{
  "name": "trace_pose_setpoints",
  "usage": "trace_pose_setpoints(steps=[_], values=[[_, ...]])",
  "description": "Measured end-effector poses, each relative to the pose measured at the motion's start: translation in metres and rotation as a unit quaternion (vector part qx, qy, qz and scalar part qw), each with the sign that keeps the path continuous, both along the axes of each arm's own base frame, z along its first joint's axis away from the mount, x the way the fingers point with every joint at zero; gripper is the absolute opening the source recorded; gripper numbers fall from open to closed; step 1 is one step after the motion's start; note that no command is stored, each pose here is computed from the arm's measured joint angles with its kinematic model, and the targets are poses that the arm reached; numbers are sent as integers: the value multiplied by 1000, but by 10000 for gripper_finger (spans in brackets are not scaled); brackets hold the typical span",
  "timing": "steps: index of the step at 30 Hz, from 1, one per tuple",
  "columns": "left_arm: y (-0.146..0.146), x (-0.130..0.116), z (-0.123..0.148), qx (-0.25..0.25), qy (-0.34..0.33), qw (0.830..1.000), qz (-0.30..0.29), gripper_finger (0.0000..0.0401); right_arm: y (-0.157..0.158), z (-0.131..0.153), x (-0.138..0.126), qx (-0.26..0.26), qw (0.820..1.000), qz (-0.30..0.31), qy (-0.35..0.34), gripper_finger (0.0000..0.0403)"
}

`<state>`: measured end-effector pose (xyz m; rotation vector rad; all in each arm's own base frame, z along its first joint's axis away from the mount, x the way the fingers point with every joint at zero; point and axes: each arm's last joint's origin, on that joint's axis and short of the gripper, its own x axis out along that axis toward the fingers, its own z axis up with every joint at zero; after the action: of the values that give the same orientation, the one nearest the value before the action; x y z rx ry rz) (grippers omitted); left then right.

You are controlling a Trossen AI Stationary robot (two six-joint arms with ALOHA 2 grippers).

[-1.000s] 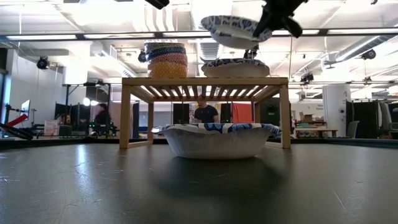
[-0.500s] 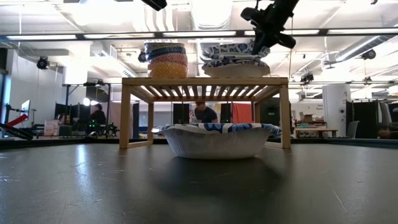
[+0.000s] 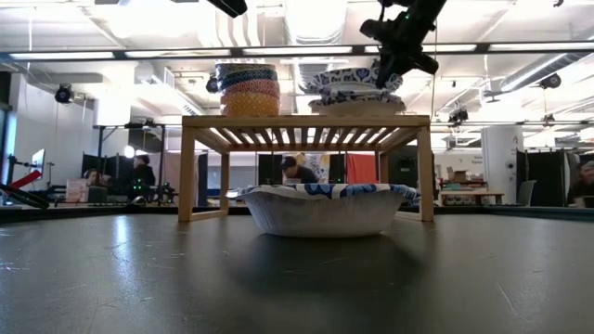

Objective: Place and stack bowls onto a shelf
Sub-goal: Stack the white bowl on top of the white bowl on the shelf

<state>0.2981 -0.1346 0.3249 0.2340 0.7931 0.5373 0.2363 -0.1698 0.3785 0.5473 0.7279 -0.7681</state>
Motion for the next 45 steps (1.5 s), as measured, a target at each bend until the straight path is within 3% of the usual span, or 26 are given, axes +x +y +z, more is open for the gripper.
trace_pose_setpoints(steps=[13, 20, 24, 26, 32, 37, 45], values=[[0, 0, 0, 0, 0, 1000, 0, 194, -1, 15, -3, -30, 999, 11, -7, 119], [0, 0, 0, -5, -4, 1000, 4, 194, -2, 34, -11, -111, 993, -17, 46, 160], [-1, 2, 0, -24, -26, 999, 20, 194, 2, 50, -15, -121, 992, -25, 32, 167], [-3, 5, -3, -36, -35, 998, 29, 194, 7, 53, -16, -102, 995, -2, 18, 166], [-11, 19, -27, -98, 7, 995, 33, 194, 29, 47, -10, 23, 992, 119, -21, 150], [-12, 34, -55, -157, 60, 984, 52, 194, 55, 41, -5, 55, 985, 163, 21, 137], [-7, 50, -84, -180, 91, 975, 90, 194, 97, 38, 8, 47, 976, 204, 57, 135]])
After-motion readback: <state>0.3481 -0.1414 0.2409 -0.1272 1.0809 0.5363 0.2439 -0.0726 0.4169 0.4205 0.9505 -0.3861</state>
